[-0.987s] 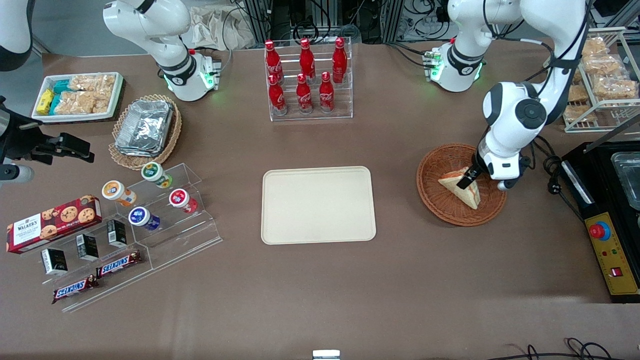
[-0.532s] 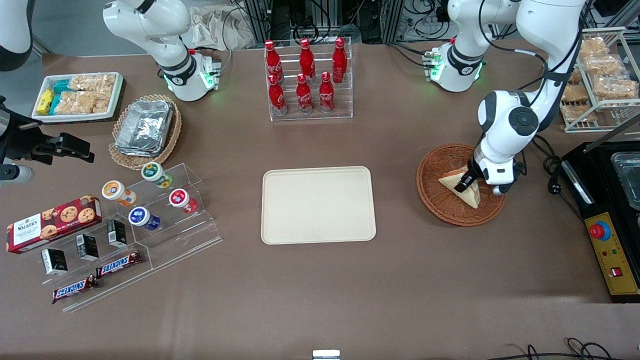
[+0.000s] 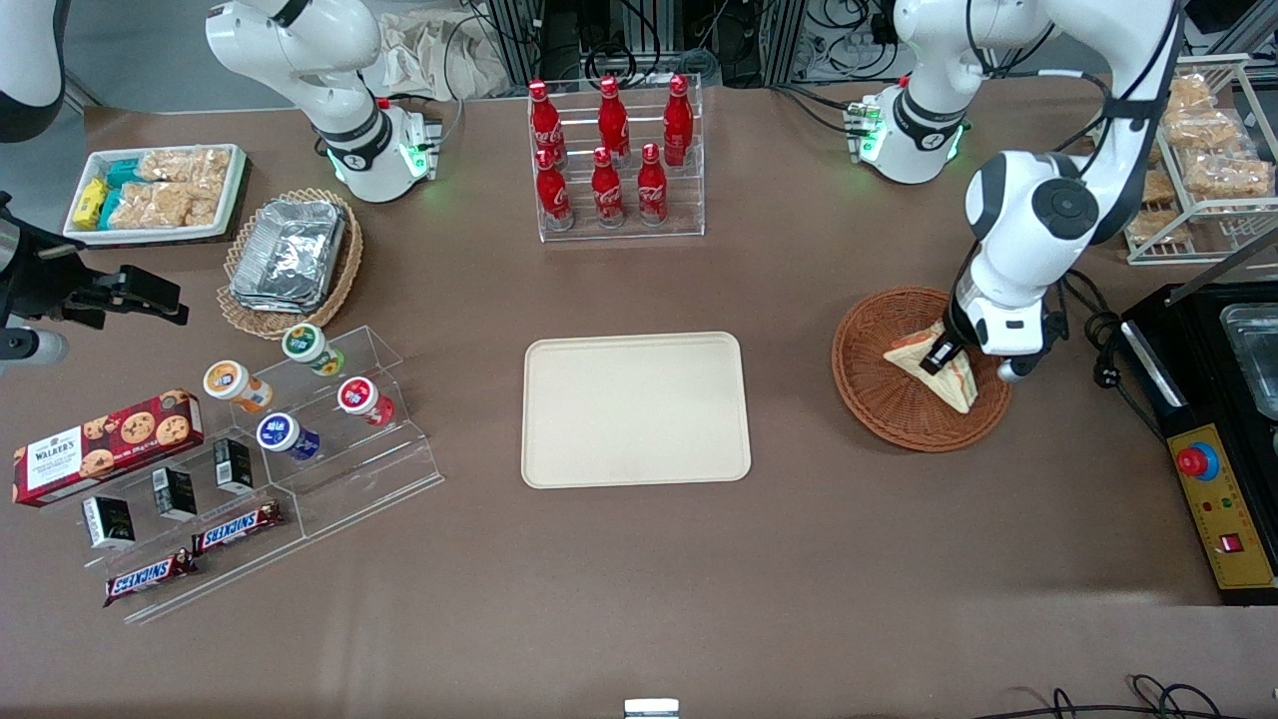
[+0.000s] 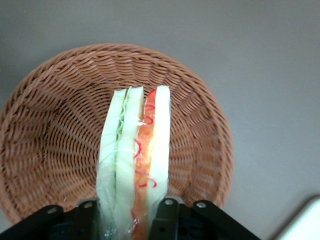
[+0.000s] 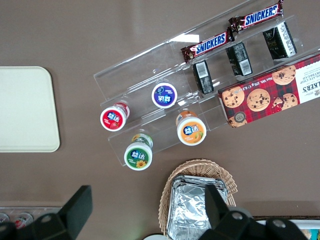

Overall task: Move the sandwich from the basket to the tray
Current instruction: 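Lift the sandwich and carry it with the left gripper to the tray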

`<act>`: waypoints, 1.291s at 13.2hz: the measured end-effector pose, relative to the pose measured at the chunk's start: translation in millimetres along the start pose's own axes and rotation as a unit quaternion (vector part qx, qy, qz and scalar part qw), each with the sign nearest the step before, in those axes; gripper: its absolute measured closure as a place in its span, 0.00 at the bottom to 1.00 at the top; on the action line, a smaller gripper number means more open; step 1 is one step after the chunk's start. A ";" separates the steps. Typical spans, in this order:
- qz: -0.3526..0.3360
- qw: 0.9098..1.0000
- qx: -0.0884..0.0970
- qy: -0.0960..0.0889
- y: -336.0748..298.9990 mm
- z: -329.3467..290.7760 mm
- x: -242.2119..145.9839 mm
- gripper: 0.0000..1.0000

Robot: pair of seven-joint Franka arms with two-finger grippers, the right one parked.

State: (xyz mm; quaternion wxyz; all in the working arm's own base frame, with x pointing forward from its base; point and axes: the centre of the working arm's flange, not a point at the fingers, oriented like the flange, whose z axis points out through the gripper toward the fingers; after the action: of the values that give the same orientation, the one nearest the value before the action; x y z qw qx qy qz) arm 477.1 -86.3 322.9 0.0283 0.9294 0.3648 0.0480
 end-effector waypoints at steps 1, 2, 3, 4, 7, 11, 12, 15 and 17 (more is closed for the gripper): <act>0.015 1.000 0.006 -0.002 11.6 -18.1 -3.6 0.74; 0.034 0.999 0.014 -0.008 26.3 -37.1 -7.8 0.74; 0.055 0.998 0.024 -0.016 44.8 -57.8 -13.6 0.74; 0.076 0.996 0.036 -0.026 65.4 -79.6 -21.1 0.74; 0.143 0.988 0.047 -0.039 131.4 -118.3 -55.3 0.74; 0.237 0.969 0.057 -0.035 187.8 -93.2 -108.6 0.74; 0.258 0.964 0.058 -0.036 199.5 -82.1 -121.6 0.74; 0.299 0.951 0.051 -0.054 236.1 -41.7 -153.0 0.74; 0.310 0.948 0.034 -0.068 252.8 -4.5 -164.3 0.74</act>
State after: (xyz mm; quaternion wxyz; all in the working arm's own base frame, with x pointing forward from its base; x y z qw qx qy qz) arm 527.5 -383.2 338.3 0.0050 0.9981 0.0577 -0.0212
